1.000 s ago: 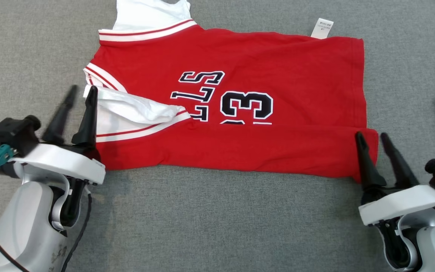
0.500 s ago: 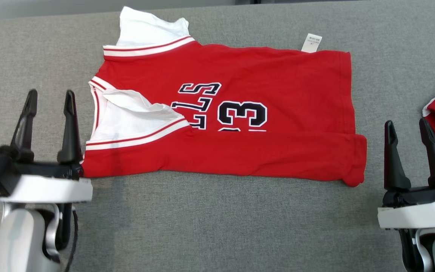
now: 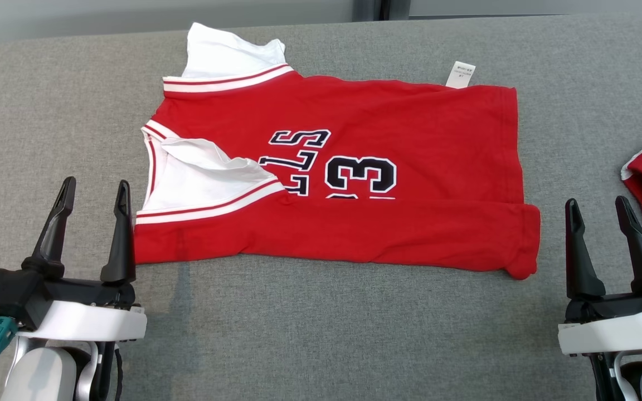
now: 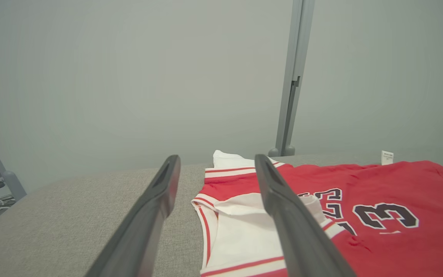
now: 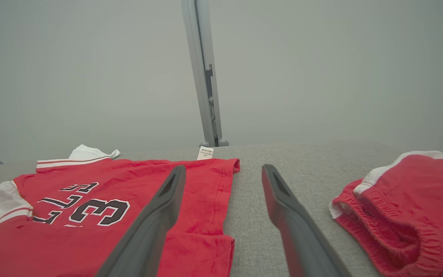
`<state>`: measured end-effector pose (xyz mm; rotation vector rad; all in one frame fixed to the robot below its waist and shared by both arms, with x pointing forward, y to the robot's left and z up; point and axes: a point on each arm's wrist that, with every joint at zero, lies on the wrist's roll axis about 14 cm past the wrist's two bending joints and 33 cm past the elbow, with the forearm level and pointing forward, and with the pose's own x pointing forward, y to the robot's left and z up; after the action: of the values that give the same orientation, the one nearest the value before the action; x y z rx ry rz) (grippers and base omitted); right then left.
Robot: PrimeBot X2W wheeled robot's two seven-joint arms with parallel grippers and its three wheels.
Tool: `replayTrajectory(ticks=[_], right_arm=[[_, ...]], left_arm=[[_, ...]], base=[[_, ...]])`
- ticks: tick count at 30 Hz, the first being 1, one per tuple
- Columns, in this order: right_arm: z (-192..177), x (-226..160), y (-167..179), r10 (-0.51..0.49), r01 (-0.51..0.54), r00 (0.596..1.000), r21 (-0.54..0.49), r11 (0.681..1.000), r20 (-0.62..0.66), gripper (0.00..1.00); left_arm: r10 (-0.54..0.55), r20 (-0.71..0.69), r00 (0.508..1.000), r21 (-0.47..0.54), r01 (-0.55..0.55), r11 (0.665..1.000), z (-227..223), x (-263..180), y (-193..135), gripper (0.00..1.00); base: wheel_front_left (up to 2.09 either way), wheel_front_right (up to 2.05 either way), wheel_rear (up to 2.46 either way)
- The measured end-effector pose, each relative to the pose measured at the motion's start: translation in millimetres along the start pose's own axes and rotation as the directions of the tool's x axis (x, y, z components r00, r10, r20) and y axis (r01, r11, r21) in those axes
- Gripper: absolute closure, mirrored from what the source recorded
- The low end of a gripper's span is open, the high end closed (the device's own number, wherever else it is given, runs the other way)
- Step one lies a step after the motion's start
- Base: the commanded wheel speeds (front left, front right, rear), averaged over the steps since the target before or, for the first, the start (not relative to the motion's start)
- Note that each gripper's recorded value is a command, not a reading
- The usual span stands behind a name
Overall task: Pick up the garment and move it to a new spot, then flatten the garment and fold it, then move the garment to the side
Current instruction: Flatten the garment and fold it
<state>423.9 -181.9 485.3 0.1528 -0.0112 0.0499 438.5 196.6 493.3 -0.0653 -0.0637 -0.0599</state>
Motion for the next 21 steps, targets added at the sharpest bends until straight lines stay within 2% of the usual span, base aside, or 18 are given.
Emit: replayTrajectory(ticks=[12, 17, 21], right_arm=[[-8, 1, -3, -0.009, 0.009, 0.999, 0.007, 1.0, -0.037, 0.0], [-26, 1, 0, 0.0, 0.002, 0.996, 0.021, 1.0, -0.093, 0.0], [-43, -1, -1, -0.008, 0.014, 0.99, 0.041, 0.999, -0.14, 0.0]], left_arm=[[-0.037, -0.024, 0.999, 0.0, 0.037, 0.999, -9, 3, -4, 0.0], [-0.053, -0.138, 0.989, -0.024, 0.05, 0.998, -45, 2, -3, 0.0], [-0.042, -0.276, 0.96, -0.068, 0.024, 0.997, -87, -11, 0, 0.0]], base=[[0.0, 0.0, 0.0], [0.0, 0.0, 0.0], [0.0, 0.0, 0.0]])
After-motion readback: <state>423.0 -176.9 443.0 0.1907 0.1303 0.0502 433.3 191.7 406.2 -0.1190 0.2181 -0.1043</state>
